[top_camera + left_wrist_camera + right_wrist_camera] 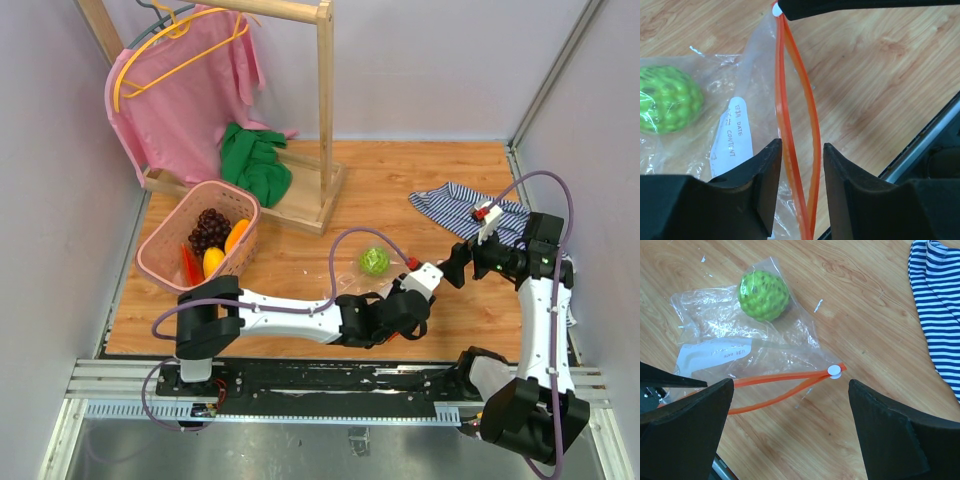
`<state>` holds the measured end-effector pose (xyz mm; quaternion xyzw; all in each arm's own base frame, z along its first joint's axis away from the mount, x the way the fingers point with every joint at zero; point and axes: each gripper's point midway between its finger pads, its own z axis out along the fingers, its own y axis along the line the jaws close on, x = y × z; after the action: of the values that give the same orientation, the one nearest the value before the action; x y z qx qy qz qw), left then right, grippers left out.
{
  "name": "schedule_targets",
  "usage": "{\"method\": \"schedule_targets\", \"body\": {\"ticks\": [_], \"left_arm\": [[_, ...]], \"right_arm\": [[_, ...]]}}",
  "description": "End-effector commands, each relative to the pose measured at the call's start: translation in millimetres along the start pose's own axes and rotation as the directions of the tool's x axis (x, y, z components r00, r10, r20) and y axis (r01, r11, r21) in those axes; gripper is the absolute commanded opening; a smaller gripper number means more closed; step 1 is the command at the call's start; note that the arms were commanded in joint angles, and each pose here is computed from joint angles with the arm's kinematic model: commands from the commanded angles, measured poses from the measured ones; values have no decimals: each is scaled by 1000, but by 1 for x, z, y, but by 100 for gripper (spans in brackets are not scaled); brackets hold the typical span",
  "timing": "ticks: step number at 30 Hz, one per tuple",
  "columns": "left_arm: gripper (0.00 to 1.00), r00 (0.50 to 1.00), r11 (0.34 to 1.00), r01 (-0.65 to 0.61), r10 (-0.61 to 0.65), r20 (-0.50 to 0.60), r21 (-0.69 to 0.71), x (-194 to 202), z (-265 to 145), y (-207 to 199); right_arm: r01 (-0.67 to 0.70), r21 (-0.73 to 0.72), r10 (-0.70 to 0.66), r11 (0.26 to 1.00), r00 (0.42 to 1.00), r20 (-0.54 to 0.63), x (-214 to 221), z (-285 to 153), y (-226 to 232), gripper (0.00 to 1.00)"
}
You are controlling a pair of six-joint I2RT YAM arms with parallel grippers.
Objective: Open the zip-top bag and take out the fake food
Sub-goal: Pick up the fake fruit from the zipper food storage bag.
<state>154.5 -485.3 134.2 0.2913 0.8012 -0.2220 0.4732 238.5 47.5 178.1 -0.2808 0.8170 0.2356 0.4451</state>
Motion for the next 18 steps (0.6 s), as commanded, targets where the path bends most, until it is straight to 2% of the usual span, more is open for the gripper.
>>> {"method": "schedule_targets", "body": {"ticks": [1,7,13,14,18], "left_arm": [[43,998,996,-49,46,-40,-68,7,8,4],[41,996,990,-72,65,-59,-124,11,19,14],[4,998,995,-13,6,-69,-99,5,28,25],[1,998,996,2,-7,-58,-95,-1,27,26],[0,998,996,55,-57,-21,-76,-18,25,34]], "right_arm": [[-17,23,17,1000,1000,3,3,-2,-4,98],[-18,13,18,1000,1000,5,3,-2,-2,98],[-14,10,14,1000,1000,3,3,-2,-2,98],[-15,9,15,1000,1000,2,4,-2,-2,98],[-6,-7,6,1000,1000,8,3,-2,1,98]]}}
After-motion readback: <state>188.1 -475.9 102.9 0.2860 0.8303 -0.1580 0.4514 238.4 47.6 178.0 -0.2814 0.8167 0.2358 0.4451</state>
